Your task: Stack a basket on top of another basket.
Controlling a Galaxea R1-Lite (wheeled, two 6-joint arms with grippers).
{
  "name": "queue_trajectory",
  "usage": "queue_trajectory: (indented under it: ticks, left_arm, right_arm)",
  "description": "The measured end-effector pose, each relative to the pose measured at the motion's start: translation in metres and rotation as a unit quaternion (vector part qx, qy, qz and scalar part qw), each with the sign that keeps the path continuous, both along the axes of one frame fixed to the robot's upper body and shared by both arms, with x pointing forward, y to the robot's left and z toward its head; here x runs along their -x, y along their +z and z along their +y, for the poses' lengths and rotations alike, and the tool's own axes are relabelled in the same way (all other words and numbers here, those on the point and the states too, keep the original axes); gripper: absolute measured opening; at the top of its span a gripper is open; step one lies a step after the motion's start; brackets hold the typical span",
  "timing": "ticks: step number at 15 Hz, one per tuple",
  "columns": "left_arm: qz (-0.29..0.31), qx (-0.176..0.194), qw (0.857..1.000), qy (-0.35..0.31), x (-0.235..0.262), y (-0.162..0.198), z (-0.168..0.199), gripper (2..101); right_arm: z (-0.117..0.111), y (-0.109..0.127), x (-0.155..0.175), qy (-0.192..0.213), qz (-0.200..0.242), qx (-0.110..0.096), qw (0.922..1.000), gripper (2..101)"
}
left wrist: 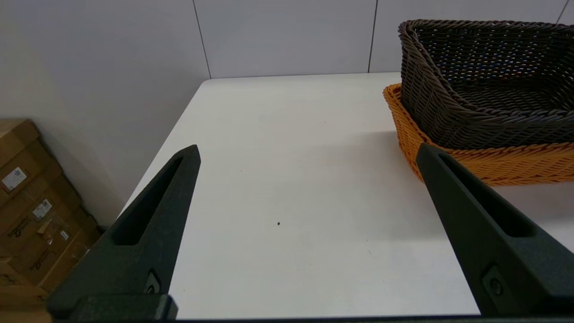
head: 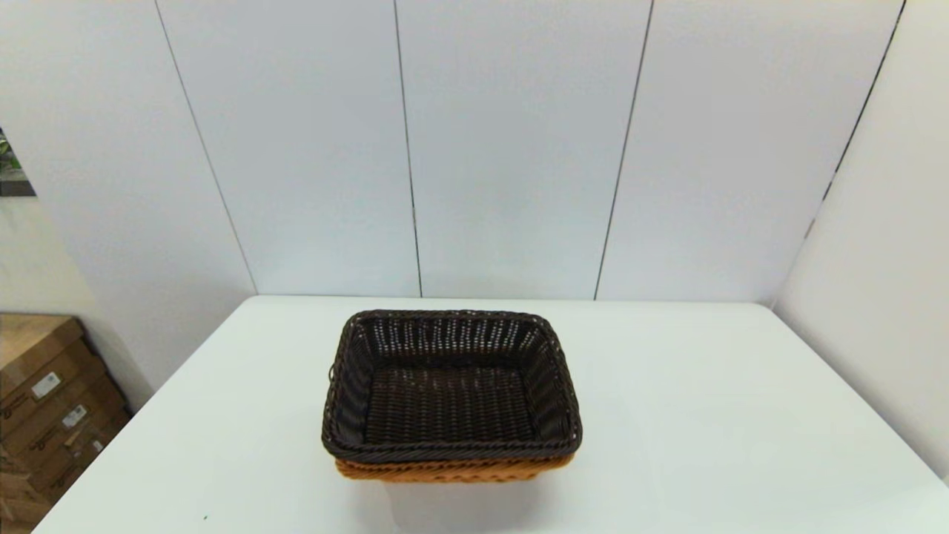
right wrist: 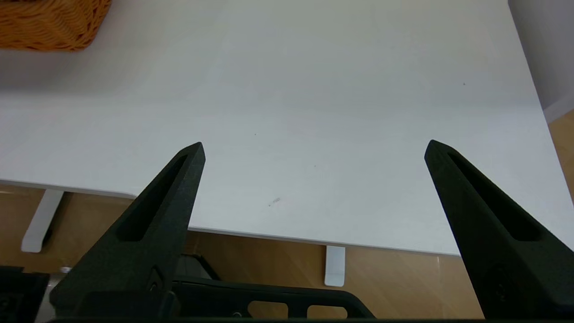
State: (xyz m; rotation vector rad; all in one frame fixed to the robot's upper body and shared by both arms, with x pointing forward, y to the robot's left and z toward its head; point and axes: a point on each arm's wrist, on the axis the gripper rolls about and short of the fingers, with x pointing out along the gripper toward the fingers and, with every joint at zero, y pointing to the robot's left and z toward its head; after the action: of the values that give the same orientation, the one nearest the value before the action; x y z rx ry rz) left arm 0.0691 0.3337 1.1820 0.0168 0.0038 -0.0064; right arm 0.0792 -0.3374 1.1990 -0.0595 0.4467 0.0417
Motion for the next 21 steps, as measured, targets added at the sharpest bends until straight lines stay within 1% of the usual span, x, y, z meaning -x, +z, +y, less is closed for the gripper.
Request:
queue_trajectory:
  ticks: [2, 6, 10, 14, 16, 17, 19, 21]
  left_arm:
    - [0.000, 0.000, 1.000, 0.000, 0.0000, 0.0000, 0.0000, 97.8]
    - [0.000, 0.000, 1.000, 0.000, 0.0000, 0.0000, 0.0000, 97.8]
    - [0.000, 0.000, 1.000, 0.000, 0.0000, 0.0000, 0.0000, 97.8]
    - [0.000, 0.000, 1.000, 0.000, 0.0000, 0.0000, 0.0000, 97.8]
    - [0.000, 0.000, 1.000, 0.000, 0.0000, 0.0000, 0.0000, 97.8]
    - [0.000, 0.000, 1.000, 0.000, 0.0000, 0.0000, 0.0000, 97.8]
    - [0.000, 0.000, 1.000, 0.000, 0.0000, 0.0000, 0.0000, 97.8]
    - [0.000, 0.000, 1.000, 0.000, 0.0000, 0.0000, 0.0000, 97.8]
  right_arm:
    - [0.0000, -0.0031, 0.0021, -0.003, -0.009, 0.000, 1.0000, 97.3]
    - [0.0005, -0.0067, 0.0075, -0.012, -0.037, 0.012, 0.9992, 97.3]
    - [0.0009, -0.0062, 0.0076, -0.019, -0.070, 0.009, 0.9973, 97.3]
    - [0.0009, -0.0069, 0.0076, -0.019, -0.074, 0.010, 0.9970, 97.3]
    - [0.0010, -0.0069, 0.0070, -0.013, -0.078, 0.017, 0.9967, 97.3]
    - [0.0010, -0.0068, 0.0060, -0.010, -0.086, 0.023, 0.9959, 97.3]
    - [0.0013, -0.0073, 0.0025, -0.001, -0.117, 0.033, 0.9925, 97.3]
    - [0.0015, -0.0088, -0.0007, 0.004, -0.154, 0.035, 0.9874, 97.3]
